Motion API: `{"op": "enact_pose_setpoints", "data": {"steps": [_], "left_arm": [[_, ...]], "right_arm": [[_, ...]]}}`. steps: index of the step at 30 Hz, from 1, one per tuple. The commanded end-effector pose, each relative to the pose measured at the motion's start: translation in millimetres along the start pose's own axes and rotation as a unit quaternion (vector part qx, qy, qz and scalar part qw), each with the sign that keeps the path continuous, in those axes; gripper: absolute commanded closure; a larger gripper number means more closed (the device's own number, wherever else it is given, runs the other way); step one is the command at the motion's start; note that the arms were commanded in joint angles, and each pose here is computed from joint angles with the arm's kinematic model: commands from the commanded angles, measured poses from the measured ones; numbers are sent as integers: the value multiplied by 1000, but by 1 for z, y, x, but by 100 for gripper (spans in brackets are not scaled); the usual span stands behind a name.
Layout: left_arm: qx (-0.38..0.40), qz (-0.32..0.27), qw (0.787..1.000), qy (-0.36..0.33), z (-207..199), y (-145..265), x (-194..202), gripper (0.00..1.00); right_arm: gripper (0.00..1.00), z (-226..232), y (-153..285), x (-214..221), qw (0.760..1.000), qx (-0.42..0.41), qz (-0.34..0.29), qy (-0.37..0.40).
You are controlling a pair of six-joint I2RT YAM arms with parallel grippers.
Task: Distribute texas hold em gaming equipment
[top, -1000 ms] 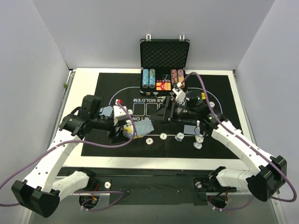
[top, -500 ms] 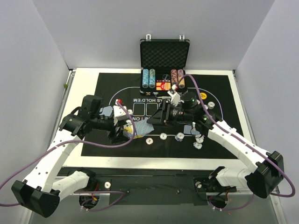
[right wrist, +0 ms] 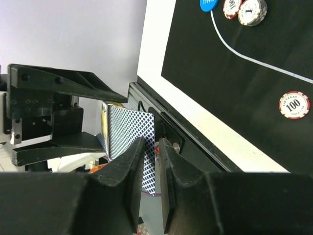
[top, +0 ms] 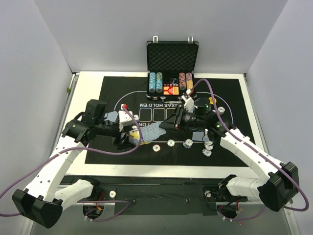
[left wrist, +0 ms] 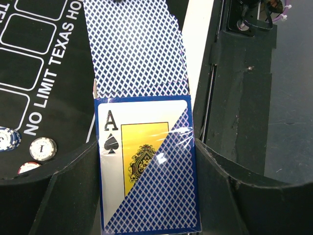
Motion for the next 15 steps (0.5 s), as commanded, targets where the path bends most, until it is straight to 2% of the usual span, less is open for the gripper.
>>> {"op": "enact_pose_setpoints", "data": {"steps": [1, 12, 14, 15], "left_arm": [[-5, -31, 999, -26, 4, 2, -17, 99], [-6, -30, 999, -25, 5, 2, -17, 99], [-7, -31, 999, -26, 5, 2, -18, 99], [-6, -31, 999, -25, 5, 2, -17, 99]], "right_arm": [[87, 15, 12, -6, 999, -33, -17, 13], [89, 13, 21, -9, 999, -35, -27, 11], [91, 13, 25, -12, 999, -36, -32, 6], [96, 12, 27, -15, 999, -36, -38, 4]]}}
Point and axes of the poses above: each gripper's point midway between its finger pads, its own y axis back along the fingers, its own z axis along the line the jaws close on, x = y × z, the point moved 2 cm from there along y, back along the fingers, and after that the axes turned 7 degrees about -y, right-handed, at the moved point
